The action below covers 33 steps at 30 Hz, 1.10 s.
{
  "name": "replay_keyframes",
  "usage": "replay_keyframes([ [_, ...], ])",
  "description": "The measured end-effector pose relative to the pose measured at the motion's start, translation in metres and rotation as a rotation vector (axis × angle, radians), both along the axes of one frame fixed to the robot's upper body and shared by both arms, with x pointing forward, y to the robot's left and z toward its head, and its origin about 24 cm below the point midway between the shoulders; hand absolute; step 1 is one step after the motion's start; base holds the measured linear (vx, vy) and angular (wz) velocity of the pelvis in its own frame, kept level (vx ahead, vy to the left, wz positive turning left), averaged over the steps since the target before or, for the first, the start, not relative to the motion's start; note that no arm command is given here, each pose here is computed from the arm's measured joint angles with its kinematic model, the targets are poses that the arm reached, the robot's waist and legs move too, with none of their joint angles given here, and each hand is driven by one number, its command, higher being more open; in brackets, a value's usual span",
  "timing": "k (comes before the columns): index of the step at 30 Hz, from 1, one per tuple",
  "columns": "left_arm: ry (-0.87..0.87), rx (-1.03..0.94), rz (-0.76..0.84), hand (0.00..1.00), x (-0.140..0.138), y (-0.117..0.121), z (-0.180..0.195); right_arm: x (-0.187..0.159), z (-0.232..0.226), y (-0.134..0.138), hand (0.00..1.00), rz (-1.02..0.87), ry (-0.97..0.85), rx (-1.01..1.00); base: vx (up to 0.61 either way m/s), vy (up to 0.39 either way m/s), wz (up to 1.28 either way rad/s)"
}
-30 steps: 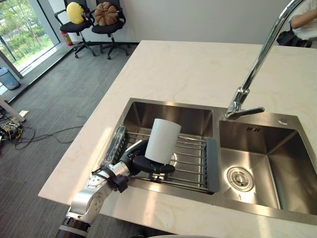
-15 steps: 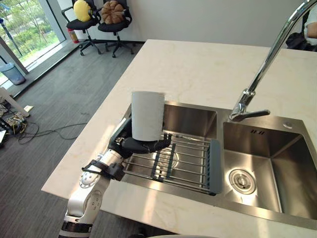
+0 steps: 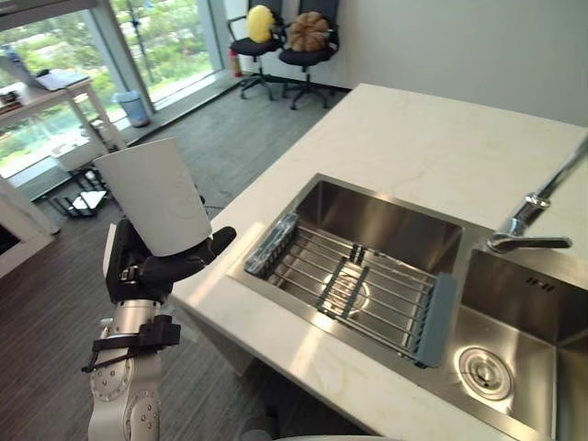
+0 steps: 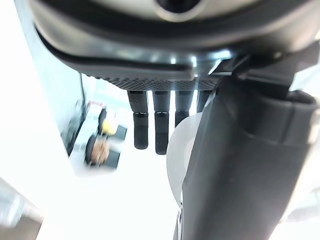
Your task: Walk over to the sink, pick up the cup, carry it to the dishwasher, place the cup inside the dishwasher, then close the dishwasher door
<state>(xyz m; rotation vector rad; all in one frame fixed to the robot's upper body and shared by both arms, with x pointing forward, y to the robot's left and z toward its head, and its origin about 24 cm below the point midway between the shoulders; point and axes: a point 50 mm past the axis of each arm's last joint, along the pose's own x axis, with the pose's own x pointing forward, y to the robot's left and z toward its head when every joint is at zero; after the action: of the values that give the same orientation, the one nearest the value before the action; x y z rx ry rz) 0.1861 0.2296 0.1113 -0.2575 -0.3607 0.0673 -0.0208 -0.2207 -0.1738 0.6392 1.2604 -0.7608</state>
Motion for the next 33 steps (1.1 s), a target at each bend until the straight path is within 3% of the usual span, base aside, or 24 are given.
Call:
replay_keyframes([
  [7,-0.148,0.014,-0.075,0.00,0.007,-0.015,0.012,-0.018,0.003,-0.008,1.00,-0.153,0.003,-0.054,-0.02,0.193,2.06],
  [12,-0.111,0.058,-0.047,0.00,0.011,-0.010,0.006,-0.022,0.010,-0.031,1.00,-0.199,-0.006,-0.126,0.09,0.291,0.75],
  [15,-0.143,0.091,-0.110,0.00,0.022,-0.020,0.013,-0.025,0.013,-0.036,1.00,-0.228,-0.034,-0.157,0.20,0.175,1.90],
  [19,-0.135,0.079,-0.264,0.00,0.051,-0.053,0.007,-0.004,0.009,-0.020,1.00,-0.262,-0.125,-0.121,0.19,0.017,2.72],
  [23,-0.044,0.108,-0.284,0.00,0.044,-0.060,-0.010,0.034,0.010,-0.024,1.00,-0.200,-0.226,-0.117,0.23,0.005,1.26],
  [26,-0.005,0.116,-0.318,0.00,0.044,-0.067,-0.016,0.058,0.007,-0.006,1.00,-0.105,-0.243,-0.047,0.27,-0.069,0.79],
  [33,0.087,0.125,-0.377,0.00,0.033,-0.069,-0.034,0.071,0.005,0.003,1.00,-0.039,-0.216,0.014,0.39,-0.181,0.56],
])
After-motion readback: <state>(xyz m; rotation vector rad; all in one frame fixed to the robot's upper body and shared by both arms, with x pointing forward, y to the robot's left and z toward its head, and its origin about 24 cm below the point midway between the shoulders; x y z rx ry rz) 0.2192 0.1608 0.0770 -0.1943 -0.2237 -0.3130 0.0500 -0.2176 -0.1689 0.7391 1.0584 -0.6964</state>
